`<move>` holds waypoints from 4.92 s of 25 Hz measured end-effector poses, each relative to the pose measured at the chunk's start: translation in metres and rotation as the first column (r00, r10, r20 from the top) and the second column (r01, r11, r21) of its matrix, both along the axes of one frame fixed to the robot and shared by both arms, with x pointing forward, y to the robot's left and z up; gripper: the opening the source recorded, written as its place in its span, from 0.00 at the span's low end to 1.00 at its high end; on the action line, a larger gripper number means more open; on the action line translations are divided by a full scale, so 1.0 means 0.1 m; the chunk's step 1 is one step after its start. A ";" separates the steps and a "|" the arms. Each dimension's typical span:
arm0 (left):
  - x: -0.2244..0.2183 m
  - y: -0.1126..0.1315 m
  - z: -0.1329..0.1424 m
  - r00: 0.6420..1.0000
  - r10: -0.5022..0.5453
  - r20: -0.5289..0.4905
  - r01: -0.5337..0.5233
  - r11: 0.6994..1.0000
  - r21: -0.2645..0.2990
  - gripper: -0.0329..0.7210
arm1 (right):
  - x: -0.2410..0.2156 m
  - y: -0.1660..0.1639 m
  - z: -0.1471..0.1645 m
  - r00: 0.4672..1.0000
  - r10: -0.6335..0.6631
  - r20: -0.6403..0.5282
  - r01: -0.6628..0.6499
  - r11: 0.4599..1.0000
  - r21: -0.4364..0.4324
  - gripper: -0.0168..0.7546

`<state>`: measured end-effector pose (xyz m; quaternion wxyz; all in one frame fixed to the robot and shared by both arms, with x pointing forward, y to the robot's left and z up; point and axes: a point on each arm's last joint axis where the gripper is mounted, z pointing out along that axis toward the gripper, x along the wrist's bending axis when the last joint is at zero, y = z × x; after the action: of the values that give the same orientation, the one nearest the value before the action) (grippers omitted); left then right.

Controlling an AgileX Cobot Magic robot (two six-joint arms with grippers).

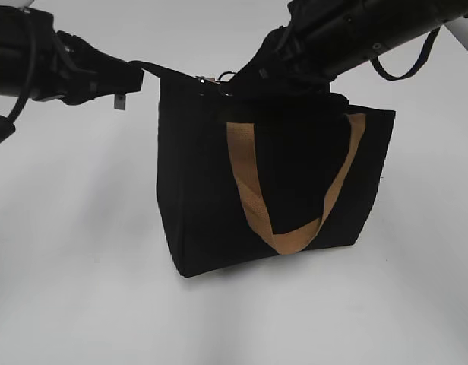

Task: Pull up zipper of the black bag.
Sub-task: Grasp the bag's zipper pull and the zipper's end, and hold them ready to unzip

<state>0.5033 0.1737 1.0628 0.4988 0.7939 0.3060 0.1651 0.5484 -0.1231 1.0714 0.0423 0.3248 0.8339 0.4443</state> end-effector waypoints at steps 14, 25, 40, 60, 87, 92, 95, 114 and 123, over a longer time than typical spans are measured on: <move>-0.02 -0.04 0.00 1.000 -0.017 -0.002 0.017 1.000 0.000 0.05 | 0.09 -0.33 0.03 0.961 -0.126 -0.245 0.162 0.978 0.130 0.02; 0.07 0.06 0.00 0.995 0.095 0.038 -0.097 0.995 0.028 0.05 | 0.13 -0.78 0.11 0.935 -0.219 -0.280 0.258 0.960 0.110 0.02; 0.03 0.05 0.00 0.999 0.045 0.010 -0.045 0.999 0.008 0.05 | 0.09 -0.46 0.14 0.999 -0.049 0.003 0.049 0.998 0.045 0.04; -0.30 0.06 -0.24 0.907 -0.087 -0.412 0.147 0.982 0.115 0.05 | 0.28 0.35 -0.37 0.964 0.097 0.248 -0.064 0.988 -0.139 0.42; -0.31 0.12 -0.28 0.883 -0.016 -0.469 0.109 0.979 0.173 0.05 | 0.35 0.39 -0.44 0.984 0.171 0.057 -0.161 0.975 -0.155 0.08; -0.29 0.12 -0.28 0.888 0.004 -0.461 0.086 0.981 0.175 0.05 | 0.33 0.37 -0.38 0.981 0.182 0.072 -0.168 0.972 -0.166 0.02; -0.27 0.14 -0.29 0.883 0.049 -0.467 0.043 0.982 0.184 0.05 | 0.31 0.31 -0.25 0.979 0.174 0.106 -0.156 0.974 -0.164 0.02; -0.18 0.19 -0.29 0.892 0.167 -0.420 -0.083 0.974 0.212 0.05 | 0.52 -0.88 -0.11 0.975 -0.199 -0.093 0.174 0.958 -0.227 0.02; -0.16 0.20 -0.27 0.896 0.178 -0.406 -0.101 0.974 0.204 0.16 | 0.40 -1.04 -0.03 0.936 -0.279 -0.213 0.230 0.945 -0.231 0.30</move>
<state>0.4870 0.1934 1.0354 0.3346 0.8281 0.4467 0.0517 0.5881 -0.2270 1.0688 0.0300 0.4764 0.8243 0.3045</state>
